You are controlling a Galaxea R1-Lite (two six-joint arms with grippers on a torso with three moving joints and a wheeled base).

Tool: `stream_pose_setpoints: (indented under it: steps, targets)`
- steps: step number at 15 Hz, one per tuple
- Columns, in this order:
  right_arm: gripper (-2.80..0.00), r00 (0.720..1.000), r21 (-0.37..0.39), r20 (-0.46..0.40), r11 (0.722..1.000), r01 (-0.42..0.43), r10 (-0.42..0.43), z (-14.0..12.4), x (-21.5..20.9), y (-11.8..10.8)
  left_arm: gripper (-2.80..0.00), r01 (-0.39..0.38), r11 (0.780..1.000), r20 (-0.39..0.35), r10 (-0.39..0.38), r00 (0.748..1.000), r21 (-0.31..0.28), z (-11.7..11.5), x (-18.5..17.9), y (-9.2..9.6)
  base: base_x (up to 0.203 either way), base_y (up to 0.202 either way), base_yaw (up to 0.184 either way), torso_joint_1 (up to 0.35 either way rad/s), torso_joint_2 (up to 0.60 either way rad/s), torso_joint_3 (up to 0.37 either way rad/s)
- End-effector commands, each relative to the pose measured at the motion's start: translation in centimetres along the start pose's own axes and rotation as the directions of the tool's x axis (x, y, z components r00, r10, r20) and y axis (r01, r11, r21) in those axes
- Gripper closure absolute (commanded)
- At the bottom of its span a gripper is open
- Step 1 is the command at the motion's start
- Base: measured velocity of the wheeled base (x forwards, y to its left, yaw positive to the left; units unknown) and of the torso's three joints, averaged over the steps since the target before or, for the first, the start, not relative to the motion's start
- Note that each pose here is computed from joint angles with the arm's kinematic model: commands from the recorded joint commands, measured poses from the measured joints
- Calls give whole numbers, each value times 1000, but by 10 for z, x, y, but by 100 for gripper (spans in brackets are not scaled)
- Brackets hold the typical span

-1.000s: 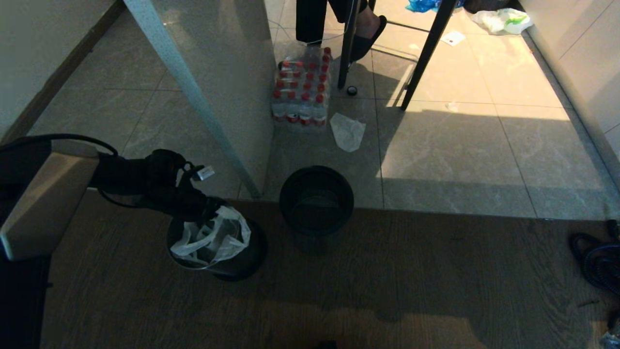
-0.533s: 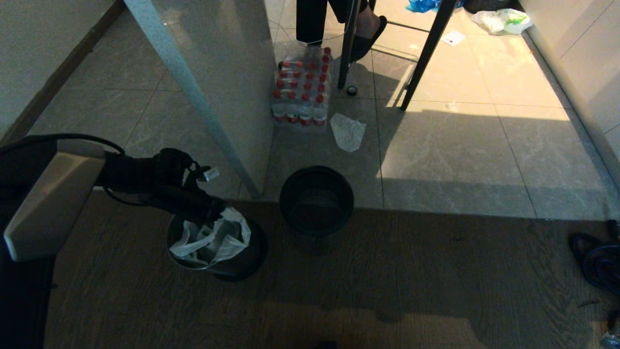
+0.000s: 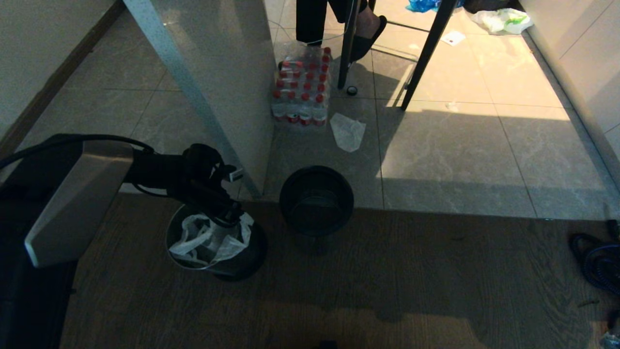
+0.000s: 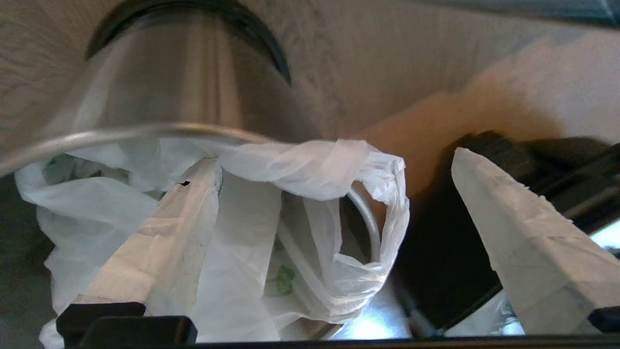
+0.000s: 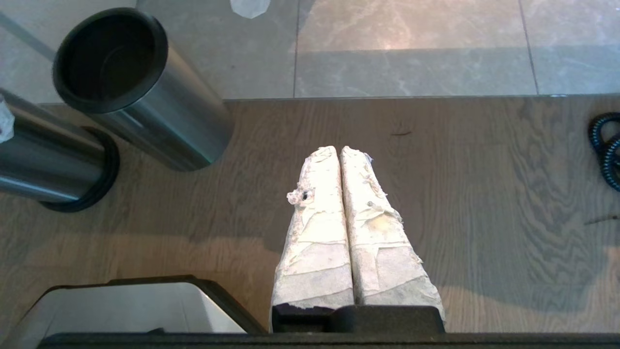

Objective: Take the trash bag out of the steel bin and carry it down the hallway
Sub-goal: Pick up the trash bag

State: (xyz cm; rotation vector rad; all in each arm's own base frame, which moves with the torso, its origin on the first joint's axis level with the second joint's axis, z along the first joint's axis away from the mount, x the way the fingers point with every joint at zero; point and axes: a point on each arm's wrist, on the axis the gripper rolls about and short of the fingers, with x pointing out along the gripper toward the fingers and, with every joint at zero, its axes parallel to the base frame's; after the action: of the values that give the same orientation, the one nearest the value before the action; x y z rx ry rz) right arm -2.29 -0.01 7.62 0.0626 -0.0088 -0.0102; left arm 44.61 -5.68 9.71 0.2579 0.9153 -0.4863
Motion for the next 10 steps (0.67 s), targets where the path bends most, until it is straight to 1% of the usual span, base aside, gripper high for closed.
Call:
stream_pose_setpoints:
  steps: [1, 3, 5, 7, 8, 10]
  targets:
    - [0, 1000, 0, 1, 1000, -1, 1, 0, 0, 0, -280, -28, 999, -20, 29, 999, 28, 0, 3, -5, 0, 0, 0, 0, 0, 0]
    - [0, 1000, 0, 1, 1000, -1, 1, 0, 0, 0, -280, -101, 990, -65, 108, 992, 96, 0, 9, -14, 0, 0, 0, 0, 0, 0]
    - [0, 1000, 0, 1, 1000, -1, 1, 0, 0, 0, -280, -146, 979, -87, 160, 983, 142, 2, 12, -25, 0, 0, 0, 0, 0, 0]
    - [0, 1000, 0, 1, 1000, 0, 0, 0, 0, 0, -280, -217, 959, -95, 237, 967, 184, 6, 12, -36, 0, 0, 0, 0, 0, 0]
    - [0, 1000, 0, 1, 1000, 0, 0, 0, 0, 0, -280, -249, 951, -61, 264, 963, 181, 13, 11, -41, 0, 0, 0, 0, 0, 0]
    - [0, 1000, 0, 1, 1000, 0, 0, 0, 0, 0, -280, -280, 947, 44, 277, 960, 160, 28, -3, -50, 0, 0, 0, 0, 0, 0]
